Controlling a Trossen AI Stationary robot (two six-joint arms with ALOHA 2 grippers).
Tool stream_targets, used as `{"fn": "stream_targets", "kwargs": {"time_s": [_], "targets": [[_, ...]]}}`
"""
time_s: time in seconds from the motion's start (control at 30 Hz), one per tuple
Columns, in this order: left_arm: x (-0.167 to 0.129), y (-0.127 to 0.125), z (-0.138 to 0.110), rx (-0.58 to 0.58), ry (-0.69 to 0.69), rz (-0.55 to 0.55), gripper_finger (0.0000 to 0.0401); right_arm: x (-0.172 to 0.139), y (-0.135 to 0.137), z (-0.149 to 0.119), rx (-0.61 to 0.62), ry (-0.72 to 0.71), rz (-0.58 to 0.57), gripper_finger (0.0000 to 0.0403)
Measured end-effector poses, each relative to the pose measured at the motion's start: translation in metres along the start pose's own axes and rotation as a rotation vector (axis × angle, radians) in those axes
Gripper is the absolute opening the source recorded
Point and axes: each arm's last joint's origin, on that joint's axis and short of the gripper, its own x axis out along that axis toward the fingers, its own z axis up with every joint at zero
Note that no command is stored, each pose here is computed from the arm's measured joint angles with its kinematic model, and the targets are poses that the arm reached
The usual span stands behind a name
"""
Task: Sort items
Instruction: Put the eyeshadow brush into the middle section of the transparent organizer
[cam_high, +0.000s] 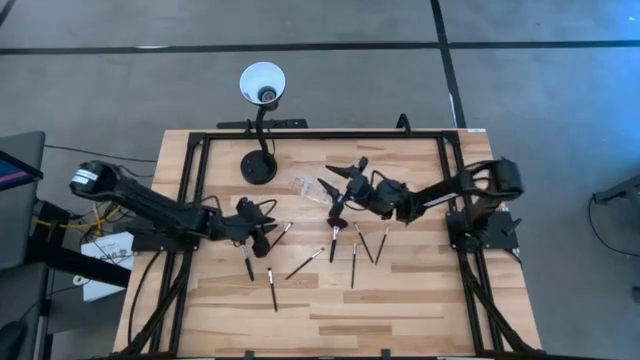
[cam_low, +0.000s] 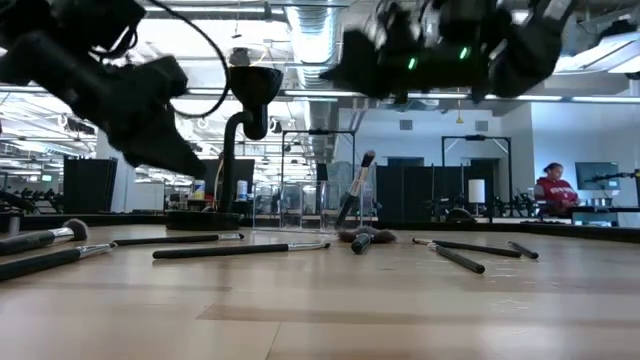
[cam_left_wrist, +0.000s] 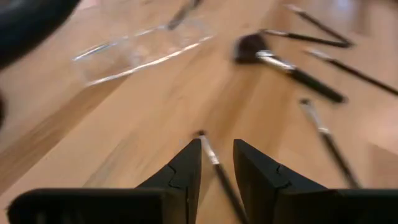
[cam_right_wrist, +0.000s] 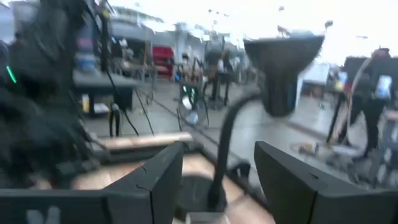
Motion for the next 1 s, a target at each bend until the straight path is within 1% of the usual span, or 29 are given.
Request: {"fn": "stream_targets", "kwargs": {"time_s": [0.07, 0.17, 0.23, 0.33, 0.5, 0.67, 0.83, 0.9, 1.0], "targets": [[0.006, -0.004, -0.006, 0.0, -0.008, 0.034, 0.009, -0.007, 0.002, 0.017, -0.012, -0.032, 0.019, 0.0191], [0.017, -0.013, -0.013, -0.004, -0.024, 0.011, 0.009, -0.015, 0.004, 0.035, -0.009, -0.055, 0.044, 0.0186], [0.023, -0.017, -0.018, -0.012, -0.04, 0.001, 0.009, -0.02, 0.006, 0.042, -0.009, -0.053, 0.062, 0.0182], [0.032, -0.019, -0.026, -0.012, -0.05, 0.042, 0.009, -0.026, 0.01, 0.048, -0.009, -0.034, 0.09, 0.0176], [0.046, -0.017, -0.045, -0.047, -0.005, 0.094, 0.009, -0.033, 0.019, 0.047, 0.056, 0.019, 0.137, 0.0168], [0.057, -0.018, -0.056, -0.063, -0.025, 0.11, 0.009, -0.035, 0.025, 0.042, 0.05, 0.052, 0.158, 0.0166], [0.06, -0.018, -0.059, -0.072, -0.037, 0.114, 0.009, -0.034, 0.028, 0.036, 0.075, 0.076, 0.167, 0.0166], [0.059, -0.018, -0.058, -0.057, -0.032, 0.11, 0.0089, -0.035, 0.028, 0.036, 0.087, 0.083, 0.167, 0.0164], [0.059, -0.017, -0.059, -0.052, -0.029, 0.112, 0.007, -0.035, 0.028, 0.035, 0.081, 0.093, 0.169, 0.0161]]}}
